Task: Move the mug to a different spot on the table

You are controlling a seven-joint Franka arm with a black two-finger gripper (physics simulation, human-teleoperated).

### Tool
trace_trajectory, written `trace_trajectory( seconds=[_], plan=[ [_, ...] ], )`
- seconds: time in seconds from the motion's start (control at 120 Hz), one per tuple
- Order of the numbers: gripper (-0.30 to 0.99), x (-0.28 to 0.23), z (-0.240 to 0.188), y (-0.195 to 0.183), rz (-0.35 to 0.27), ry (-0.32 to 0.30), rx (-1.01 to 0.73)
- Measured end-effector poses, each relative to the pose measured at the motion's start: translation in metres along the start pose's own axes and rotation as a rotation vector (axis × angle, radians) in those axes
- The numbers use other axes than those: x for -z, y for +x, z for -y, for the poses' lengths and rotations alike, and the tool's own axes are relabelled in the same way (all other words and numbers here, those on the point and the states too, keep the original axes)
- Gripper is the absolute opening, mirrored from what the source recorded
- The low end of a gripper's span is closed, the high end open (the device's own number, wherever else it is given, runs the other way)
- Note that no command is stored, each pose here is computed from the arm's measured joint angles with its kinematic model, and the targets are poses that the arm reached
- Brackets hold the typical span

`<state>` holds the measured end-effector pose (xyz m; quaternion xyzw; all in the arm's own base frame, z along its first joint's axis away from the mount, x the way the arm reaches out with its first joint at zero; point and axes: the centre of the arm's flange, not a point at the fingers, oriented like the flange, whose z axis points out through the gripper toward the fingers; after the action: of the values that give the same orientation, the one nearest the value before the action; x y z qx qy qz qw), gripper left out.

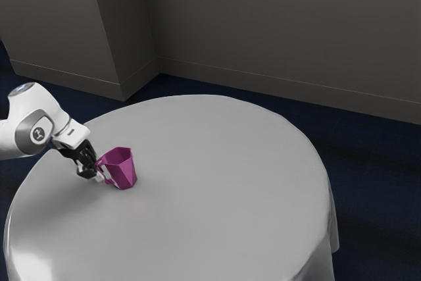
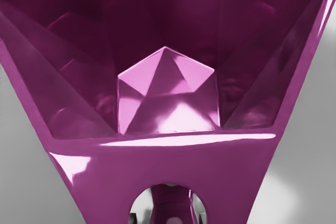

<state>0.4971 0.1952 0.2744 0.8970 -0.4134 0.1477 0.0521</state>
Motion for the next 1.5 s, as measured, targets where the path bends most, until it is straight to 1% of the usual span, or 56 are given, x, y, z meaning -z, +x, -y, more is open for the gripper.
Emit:
trace_trajectory(
  seconds=[0.175, 0.308, 0.375, 0.442, 0.542, 0.625, 0.75, 0.842, 1.158, 1.4, 1.5],
  plan=[
    [0.00, 0.000, 0.002, 0.002, -0.027, 0.026, 0.001],
    [-0.03, 0.001, 0.003, 0.008, -0.059, 0.081, -0.007],
    [-0.04, 0.002, 0.002, 0.009, -0.082, 0.115, -0.008],
    [-0.05, 0.001, -0.003, 0.010, -0.105, 0.135, -0.004],
    [-0.05, 0.007, -0.007, 0.024, -0.150, 0.165, -0.004],
    [-0.05, 0.012, -0.009, 0.037, -0.191, 0.176, 0.013],
    [-0.04, 0.010, -0.012, 0.046, -0.242, 0.163, 0.057],
    [-0.04, 0.005, -0.018, 0.052, -0.264, 0.144, 0.075],
    [-0.04, -0.009, -0.037, 0.061, -0.286, 0.095, 0.086],
    [-0.04, -0.021, -0.050, 0.078, -0.315, 0.049, 0.079],
    [-0.04, -0.024, -0.054, 0.080, -0.318, 0.037, 0.081]
  ],
)
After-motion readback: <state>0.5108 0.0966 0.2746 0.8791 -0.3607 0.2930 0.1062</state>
